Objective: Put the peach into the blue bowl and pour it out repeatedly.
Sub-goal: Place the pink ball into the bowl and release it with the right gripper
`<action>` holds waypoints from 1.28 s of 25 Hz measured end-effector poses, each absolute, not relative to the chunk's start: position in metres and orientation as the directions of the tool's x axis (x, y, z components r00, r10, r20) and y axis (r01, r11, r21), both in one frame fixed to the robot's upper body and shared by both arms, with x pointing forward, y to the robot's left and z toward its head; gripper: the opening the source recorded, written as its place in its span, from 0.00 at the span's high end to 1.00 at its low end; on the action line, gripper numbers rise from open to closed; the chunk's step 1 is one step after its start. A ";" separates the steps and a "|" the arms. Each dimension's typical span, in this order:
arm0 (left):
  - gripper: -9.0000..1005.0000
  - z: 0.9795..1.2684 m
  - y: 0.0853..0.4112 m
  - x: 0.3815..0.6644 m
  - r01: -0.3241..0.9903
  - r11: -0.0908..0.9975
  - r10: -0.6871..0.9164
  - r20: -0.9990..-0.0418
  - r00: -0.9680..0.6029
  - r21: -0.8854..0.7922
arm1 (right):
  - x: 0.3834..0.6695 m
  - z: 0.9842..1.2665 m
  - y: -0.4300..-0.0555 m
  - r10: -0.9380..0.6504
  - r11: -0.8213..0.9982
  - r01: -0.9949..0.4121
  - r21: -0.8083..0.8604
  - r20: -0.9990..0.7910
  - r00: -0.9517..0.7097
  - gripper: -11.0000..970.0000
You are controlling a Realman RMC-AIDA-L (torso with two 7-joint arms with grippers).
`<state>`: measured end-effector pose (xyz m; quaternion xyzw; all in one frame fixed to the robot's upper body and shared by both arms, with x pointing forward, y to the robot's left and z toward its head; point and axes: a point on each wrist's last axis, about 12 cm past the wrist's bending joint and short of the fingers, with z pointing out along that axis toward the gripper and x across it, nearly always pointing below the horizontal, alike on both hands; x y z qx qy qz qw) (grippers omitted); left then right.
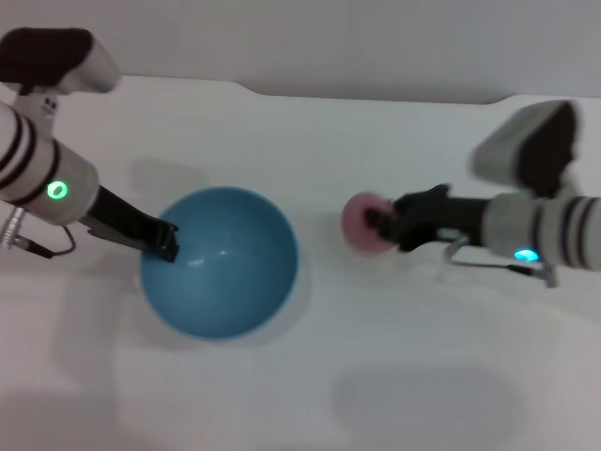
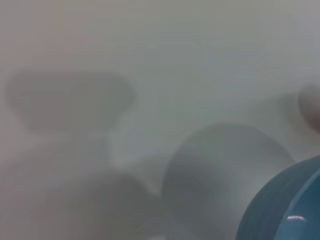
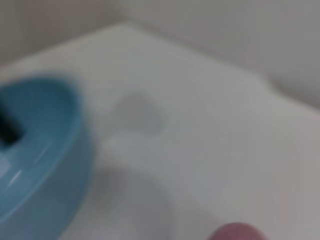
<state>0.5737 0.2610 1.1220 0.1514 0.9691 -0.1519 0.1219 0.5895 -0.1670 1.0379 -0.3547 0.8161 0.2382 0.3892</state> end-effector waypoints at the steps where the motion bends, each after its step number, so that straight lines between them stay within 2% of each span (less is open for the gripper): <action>1: 0.99 1.121 0.258 0.574 0.340 0.905 0.267 -0.280 -0.922 -0.254 | 0.591 1.040 -0.175 -0.361 0.648 -0.751 0.127 -0.817 -0.450 0.74; 7: 0.99 1.110 0.222 0.582 0.388 0.879 0.311 -0.286 -0.907 -0.276 | 0.588 1.065 -0.239 -0.127 0.689 -0.695 0.204 -0.911 -0.393 0.80; 10: 0.99 1.111 0.191 0.588 0.442 0.838 0.353 -0.297 -0.887 -0.321 | 0.579 1.083 -0.260 -0.111 0.645 -0.743 0.179 -0.940 -0.322 0.83; 12: 0.99 1.111 0.184 0.589 0.453 0.826 0.363 -0.300 -0.882 -0.335 | 0.570 1.098 -0.266 -0.134 0.577 -0.805 0.138 -0.956 -0.260 0.85; 16: 0.99 1.110 0.164 0.594 0.467 0.807 0.369 -0.307 -0.877 -0.363 | 0.553 1.122 -0.261 -0.205 0.403 -0.913 0.061 -0.966 -0.155 0.89; 20: 0.99 1.107 0.157 0.598 0.482 0.806 0.381 -0.322 -0.867 -0.344 | 0.546 1.134 -0.249 -0.271 0.271 -0.962 0.018 -0.958 -0.095 0.90; 30: 0.99 1.104 0.159 0.598 0.431 0.830 0.329 -0.314 -0.891 -0.354 | 0.559 1.129 -0.212 -0.528 0.177 -0.981 0.078 -0.834 -0.162 0.94; 32: 0.99 1.104 0.160 0.598 0.427 0.832 0.324 -0.313 -0.893 -0.355 | 0.560 1.126 -0.206 -0.551 0.179 -0.981 0.070 -0.820 -0.159 0.91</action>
